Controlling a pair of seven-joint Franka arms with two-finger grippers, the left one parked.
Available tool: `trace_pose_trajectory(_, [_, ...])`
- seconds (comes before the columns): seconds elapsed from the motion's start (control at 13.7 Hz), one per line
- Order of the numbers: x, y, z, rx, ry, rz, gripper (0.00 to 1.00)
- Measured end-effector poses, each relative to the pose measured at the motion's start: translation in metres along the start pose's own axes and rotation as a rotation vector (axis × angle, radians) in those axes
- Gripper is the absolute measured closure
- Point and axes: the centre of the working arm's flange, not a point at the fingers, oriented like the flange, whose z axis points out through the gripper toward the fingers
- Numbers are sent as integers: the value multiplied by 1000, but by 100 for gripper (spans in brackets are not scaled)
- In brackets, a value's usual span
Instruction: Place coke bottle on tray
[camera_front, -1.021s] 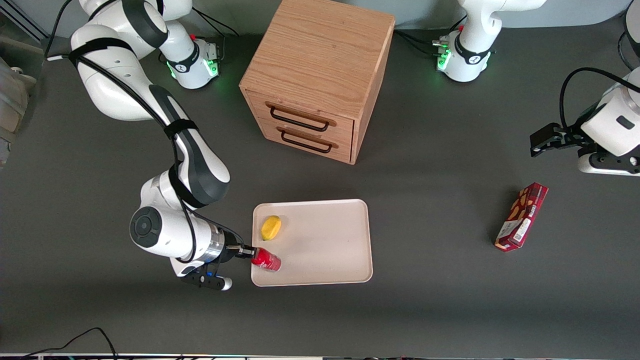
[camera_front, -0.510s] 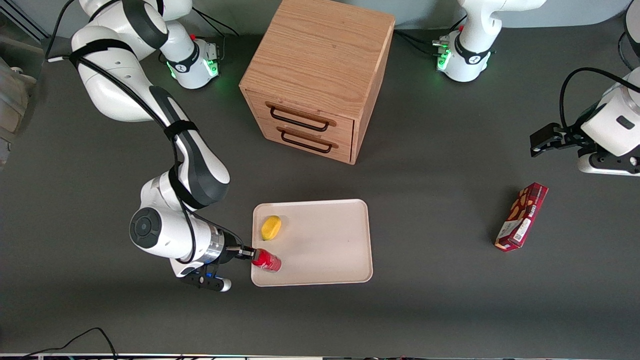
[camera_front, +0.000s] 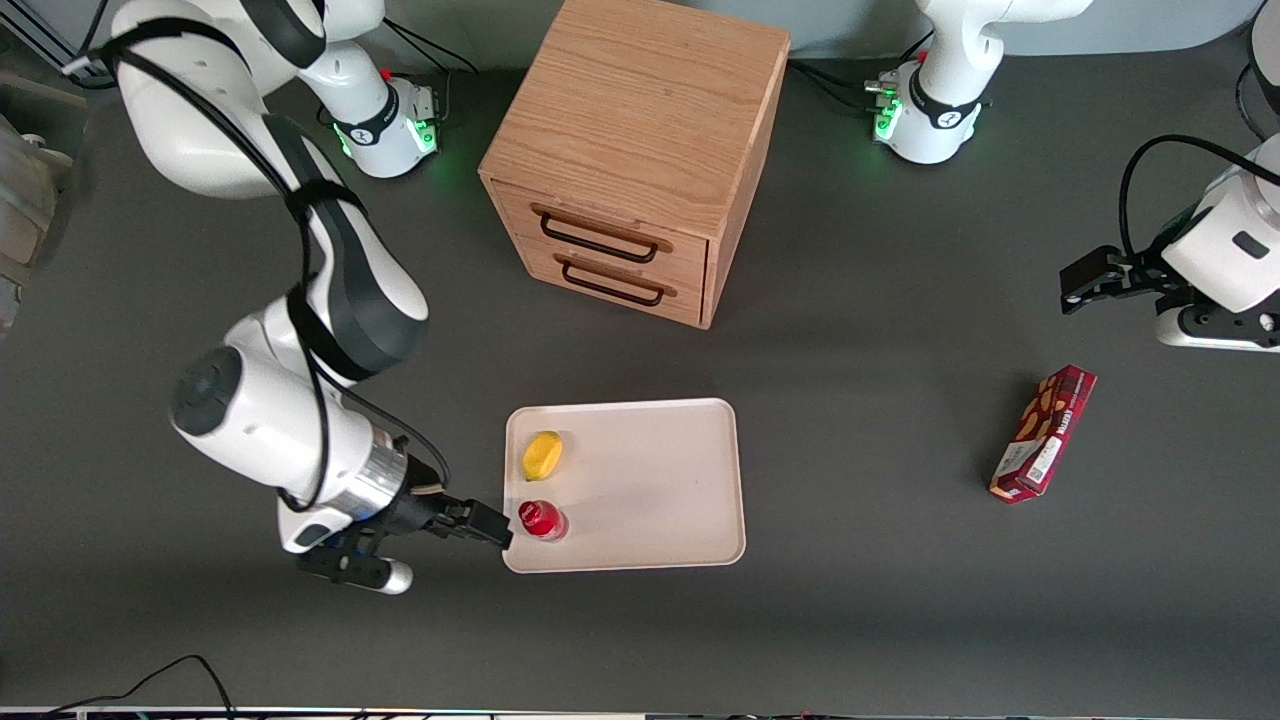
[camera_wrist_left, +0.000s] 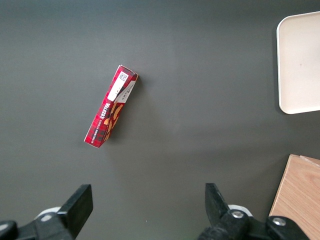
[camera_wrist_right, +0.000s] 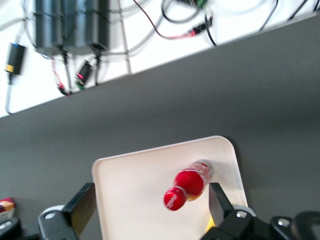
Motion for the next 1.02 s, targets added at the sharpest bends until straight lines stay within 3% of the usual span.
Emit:
trace_pose_trajectory(0.07, [1, -7, -32, 1, 18, -9, 0])
trace_pose_trajectory(0.22, [-8, -9, -95, -48, -15, -19, 0])
trace_pose_trajectory(0.44, [-22, 12, -175, -180, -61, -44, 0])
trace_pose_trajectory(0.73, [-37, 69, -238, -283, -75, -123, 0])
trace_pose_trajectory(1.02, [-78, 107, -275, -360, -85, -136, 0])
